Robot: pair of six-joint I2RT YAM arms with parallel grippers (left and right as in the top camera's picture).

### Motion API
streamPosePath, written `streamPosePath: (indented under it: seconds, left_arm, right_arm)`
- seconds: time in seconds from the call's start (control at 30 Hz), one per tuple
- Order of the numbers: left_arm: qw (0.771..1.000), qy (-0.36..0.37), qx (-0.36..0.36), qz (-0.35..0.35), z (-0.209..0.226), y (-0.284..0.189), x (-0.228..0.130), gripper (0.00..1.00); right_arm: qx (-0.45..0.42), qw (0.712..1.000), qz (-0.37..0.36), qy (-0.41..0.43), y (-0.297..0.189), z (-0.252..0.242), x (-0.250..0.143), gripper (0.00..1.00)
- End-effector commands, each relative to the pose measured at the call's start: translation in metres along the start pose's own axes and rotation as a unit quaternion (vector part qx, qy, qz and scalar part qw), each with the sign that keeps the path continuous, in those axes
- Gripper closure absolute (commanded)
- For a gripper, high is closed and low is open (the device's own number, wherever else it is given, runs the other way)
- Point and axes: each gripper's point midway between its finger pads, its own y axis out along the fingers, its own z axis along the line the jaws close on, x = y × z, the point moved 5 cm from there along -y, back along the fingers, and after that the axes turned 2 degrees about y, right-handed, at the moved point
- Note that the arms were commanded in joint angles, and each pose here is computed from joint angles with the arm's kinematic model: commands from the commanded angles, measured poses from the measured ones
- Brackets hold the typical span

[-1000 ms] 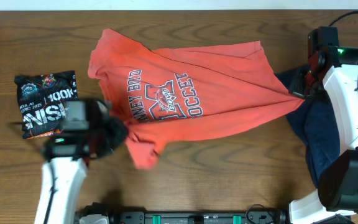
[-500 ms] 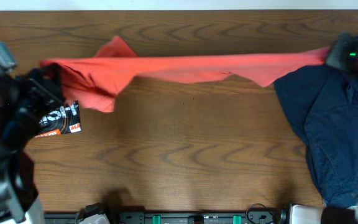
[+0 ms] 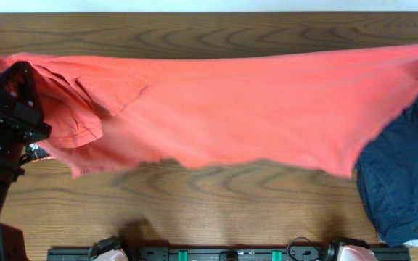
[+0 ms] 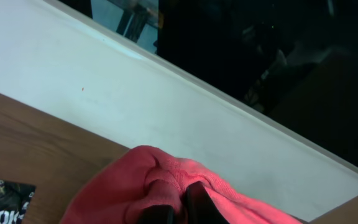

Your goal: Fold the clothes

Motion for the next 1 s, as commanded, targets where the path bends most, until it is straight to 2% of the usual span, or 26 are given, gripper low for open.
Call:
streamPosePath:
  seconds: [0.0, 0.1, 0.23, 0.33, 0.43, 0.53, 0.67, 0.8, 0.87, 0.97]
  left_arm:
    - [1.000, -0.005, 0.009, 0.020, 0.012, 0.023, 0.002, 0.94]
    - [0.998, -0.023, -0.013, 0.065, 0.022, 0.054, -0.004, 0.94]
    - [0.991, -0.050, 0.000, 0.123, 0.051, 0.114, -0.017, 0.94]
    - [0.988, -0.037, -0.013, 0.147, 0.065, 0.167, -0.028, 0.94]
    - [0.990, -0.015, -0.041, 0.133, 0.075, 0.226, -0.031, 0.94]
    - [0.994, -0.017, -0.078, 0.079, 0.074, 0.265, -0.019, 0.94]
    - [0.985, -0.061, -0.154, -0.037, 0.047, 0.269, 0.029, 0.94]
    - [0.970, -0.032, -0.205, -0.124, 0.021, 0.239, 0.074, 0.94]
    - [0.970, -0.027, -0.211, -0.114, 0.017, 0.227, 0.081, 0.94]
    - [0.970, -0.016, -0.239, -0.036, 0.015, 0.224, 0.061, 0.94]
  right_arm:
    - [-0.023, 0.999, 0.028, -0.016, 0.032, -0.004, -0.006, 0.99]
    - [-0.006, 0.997, 0.074, -0.020, 0.068, 0.004, -0.020, 0.99]
    - [0.018, 0.990, 0.140, -0.022, 0.129, 0.014, -0.048, 0.99]
    - [0.037, 0.986, 0.158, -0.020, 0.178, 0.023, -0.063, 0.99]
    - [0.069, 0.988, 0.141, -0.016, 0.224, 0.037, -0.068, 0.99]
    - [0.090, 0.991, 0.093, 0.020, 0.246, 0.048, -0.055, 0.99]
    - [0.112, 0.992, 0.005, 0.057, 0.238, 0.054, -0.014, 0.99]
    - [0.094, 0.992, -0.054, 0.062, 0.215, 0.048, 0.020, 0.99]
    - [0.078, 0.994, -0.053, 0.053, 0.208, 0.042, 0.021, 0.99]
    - [0.040, 0.999, -0.013, 0.024, 0.209, 0.031, 0.004, 0.99]
